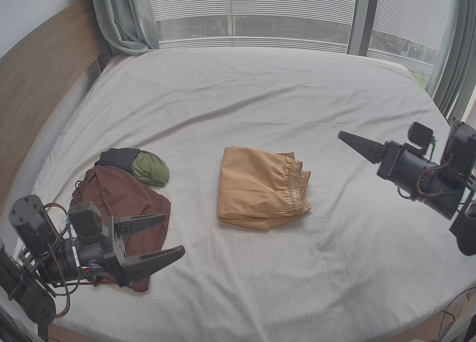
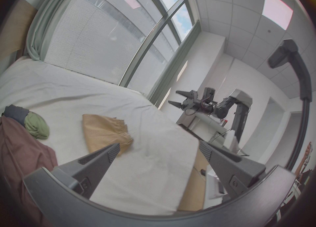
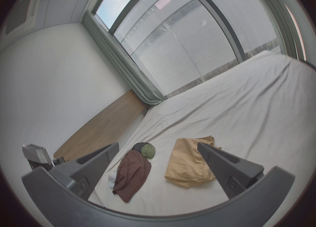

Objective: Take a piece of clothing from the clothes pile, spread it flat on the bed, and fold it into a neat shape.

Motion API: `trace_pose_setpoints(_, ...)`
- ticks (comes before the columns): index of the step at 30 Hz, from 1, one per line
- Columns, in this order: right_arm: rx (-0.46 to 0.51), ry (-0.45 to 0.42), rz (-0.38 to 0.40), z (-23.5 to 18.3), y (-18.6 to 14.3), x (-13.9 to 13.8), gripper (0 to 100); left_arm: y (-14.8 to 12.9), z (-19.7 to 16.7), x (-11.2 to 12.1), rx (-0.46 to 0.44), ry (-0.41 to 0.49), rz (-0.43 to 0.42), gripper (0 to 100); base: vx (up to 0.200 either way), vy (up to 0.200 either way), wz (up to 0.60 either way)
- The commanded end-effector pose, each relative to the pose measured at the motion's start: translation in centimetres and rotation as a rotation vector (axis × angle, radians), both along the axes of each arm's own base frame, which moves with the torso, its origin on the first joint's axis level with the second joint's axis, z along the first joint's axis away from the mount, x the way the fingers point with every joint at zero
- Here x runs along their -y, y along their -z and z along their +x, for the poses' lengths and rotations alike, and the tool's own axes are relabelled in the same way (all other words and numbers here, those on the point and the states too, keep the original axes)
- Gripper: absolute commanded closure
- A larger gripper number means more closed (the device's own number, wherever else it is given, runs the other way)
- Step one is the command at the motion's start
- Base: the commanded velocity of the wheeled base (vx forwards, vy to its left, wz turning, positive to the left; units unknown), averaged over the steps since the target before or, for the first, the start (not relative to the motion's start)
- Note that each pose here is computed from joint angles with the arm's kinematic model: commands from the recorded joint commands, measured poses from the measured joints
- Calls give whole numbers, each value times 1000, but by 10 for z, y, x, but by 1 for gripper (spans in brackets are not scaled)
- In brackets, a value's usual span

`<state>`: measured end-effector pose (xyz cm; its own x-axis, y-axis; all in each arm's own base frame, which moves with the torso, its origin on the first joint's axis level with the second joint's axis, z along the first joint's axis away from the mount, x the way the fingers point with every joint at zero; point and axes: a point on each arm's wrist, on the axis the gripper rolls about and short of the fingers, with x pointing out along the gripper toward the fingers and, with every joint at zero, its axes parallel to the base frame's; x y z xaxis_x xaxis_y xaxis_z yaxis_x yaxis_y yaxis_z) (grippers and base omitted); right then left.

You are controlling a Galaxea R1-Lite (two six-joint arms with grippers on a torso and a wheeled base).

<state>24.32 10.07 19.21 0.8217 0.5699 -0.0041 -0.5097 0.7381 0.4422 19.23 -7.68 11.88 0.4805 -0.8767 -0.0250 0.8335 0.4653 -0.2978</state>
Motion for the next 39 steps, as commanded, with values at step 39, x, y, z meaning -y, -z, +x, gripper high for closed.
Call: trace_pose_setpoints(39, 232, 443, -348, -267, 108, 96, 0, 15, -216, -69, 128, -253, -92, 0, 0, 0, 0)
